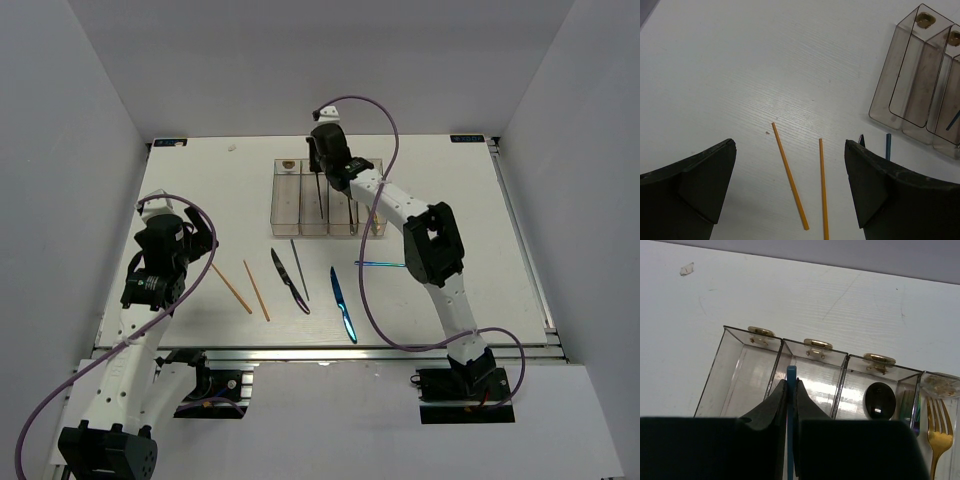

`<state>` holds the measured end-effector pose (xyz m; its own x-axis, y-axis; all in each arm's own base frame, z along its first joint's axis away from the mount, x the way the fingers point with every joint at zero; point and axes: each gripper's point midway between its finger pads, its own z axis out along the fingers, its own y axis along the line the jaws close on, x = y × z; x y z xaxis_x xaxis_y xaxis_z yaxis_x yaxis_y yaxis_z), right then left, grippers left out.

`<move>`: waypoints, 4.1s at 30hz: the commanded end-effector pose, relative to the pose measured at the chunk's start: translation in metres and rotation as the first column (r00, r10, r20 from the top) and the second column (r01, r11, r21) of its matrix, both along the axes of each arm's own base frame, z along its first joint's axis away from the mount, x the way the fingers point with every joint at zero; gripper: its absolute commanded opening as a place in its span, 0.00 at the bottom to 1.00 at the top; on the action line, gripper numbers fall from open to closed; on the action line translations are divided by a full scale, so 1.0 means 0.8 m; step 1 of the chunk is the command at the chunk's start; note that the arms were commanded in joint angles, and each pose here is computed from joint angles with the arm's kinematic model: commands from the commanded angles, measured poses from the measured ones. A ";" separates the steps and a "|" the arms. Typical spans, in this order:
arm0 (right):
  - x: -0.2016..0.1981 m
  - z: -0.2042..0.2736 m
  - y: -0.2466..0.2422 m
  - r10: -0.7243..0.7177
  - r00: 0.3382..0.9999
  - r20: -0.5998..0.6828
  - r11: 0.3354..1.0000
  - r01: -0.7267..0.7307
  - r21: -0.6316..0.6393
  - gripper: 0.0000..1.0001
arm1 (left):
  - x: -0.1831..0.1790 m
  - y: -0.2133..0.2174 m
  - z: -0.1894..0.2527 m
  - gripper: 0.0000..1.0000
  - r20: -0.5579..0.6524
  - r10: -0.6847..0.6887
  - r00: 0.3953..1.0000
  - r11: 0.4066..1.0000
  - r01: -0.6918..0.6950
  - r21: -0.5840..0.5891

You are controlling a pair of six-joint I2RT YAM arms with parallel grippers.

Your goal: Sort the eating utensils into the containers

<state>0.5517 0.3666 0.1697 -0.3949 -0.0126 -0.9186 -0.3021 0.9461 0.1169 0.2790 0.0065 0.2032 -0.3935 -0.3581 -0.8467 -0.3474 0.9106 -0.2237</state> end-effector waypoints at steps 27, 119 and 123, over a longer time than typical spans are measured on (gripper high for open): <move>-0.234 -0.005 0.009 0.042 0.959 -0.281 0.984 -0.088 -0.155 0.47 | 0.002 0.002 0.005 0.98 0.014 0.010 1.000 1.000 -0.010 0.009; -0.018 0.023 -0.002 0.012 0.997 -0.080 0.996 -0.004 0.093 0.35 | 0.002 0.000 0.004 0.98 0.013 0.005 1.000 1.000 -0.005 0.006; -0.040 0.060 -0.014 0.019 0.998 -0.061 0.994 -0.012 0.108 0.48 | 0.003 0.001 0.004 0.98 0.008 0.016 1.000 1.000 -0.016 0.003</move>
